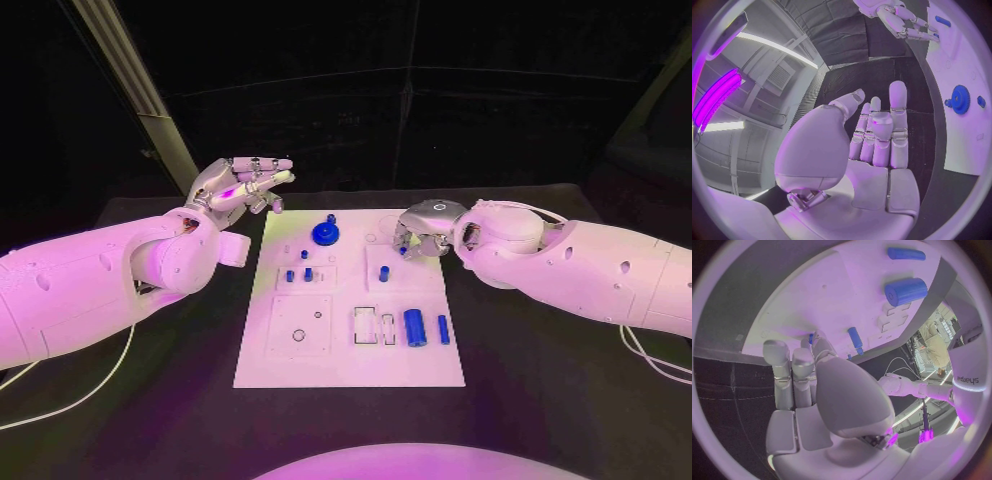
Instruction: Assemble the parts on the task board
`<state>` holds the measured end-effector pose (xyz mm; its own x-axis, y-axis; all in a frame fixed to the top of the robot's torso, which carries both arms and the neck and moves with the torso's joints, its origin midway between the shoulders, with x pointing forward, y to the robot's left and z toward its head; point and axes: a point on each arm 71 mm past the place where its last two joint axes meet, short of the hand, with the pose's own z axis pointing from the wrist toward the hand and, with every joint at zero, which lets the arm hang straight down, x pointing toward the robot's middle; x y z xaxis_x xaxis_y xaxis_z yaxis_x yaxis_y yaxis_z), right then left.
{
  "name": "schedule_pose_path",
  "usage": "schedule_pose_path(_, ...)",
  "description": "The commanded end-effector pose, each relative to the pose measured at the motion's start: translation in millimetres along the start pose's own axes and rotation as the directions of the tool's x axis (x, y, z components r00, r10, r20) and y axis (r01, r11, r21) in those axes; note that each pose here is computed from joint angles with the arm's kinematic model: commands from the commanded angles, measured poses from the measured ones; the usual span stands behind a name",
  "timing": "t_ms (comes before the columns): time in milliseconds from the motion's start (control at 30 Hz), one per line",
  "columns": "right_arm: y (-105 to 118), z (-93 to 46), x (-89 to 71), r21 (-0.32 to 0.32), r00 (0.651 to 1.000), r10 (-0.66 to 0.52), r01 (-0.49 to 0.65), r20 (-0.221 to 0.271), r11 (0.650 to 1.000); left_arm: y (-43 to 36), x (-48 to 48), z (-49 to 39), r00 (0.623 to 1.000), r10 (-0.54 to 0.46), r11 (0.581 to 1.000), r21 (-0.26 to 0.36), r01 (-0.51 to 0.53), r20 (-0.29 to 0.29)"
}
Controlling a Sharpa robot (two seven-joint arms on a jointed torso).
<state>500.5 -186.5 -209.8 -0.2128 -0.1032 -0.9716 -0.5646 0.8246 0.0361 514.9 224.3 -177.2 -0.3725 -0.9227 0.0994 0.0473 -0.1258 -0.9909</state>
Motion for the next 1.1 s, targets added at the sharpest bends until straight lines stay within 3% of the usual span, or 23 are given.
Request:
schedule_pose_path(33, 0.1, 1.1, 1.3, 0.003, 1.000, -0.019, 0.019, -0.017, 1.000, -2.0, 0.2, 0.2, 1.000, -0.014, 1.000, 0.017, 0.014, -0.006)
schedule_pose_path(733, 2.8, 4.0, 2.9, 0.007, 0.999, -0.028, 0.028, -0.026, 1.000, -1.5, -4.4, -0.3, 1.000, -0.009, 1.000, 0.007, 0.009, 0.004)
schedule_pose_path(1100, 5.3, -0.3, -3.2, 0.003, 0.999, -0.026, 0.026, 0.047, 1.000, -1.5, -6.8, -0.6, 1.000, -0.007, 1.000, 0.005, 0.007, 0.009)
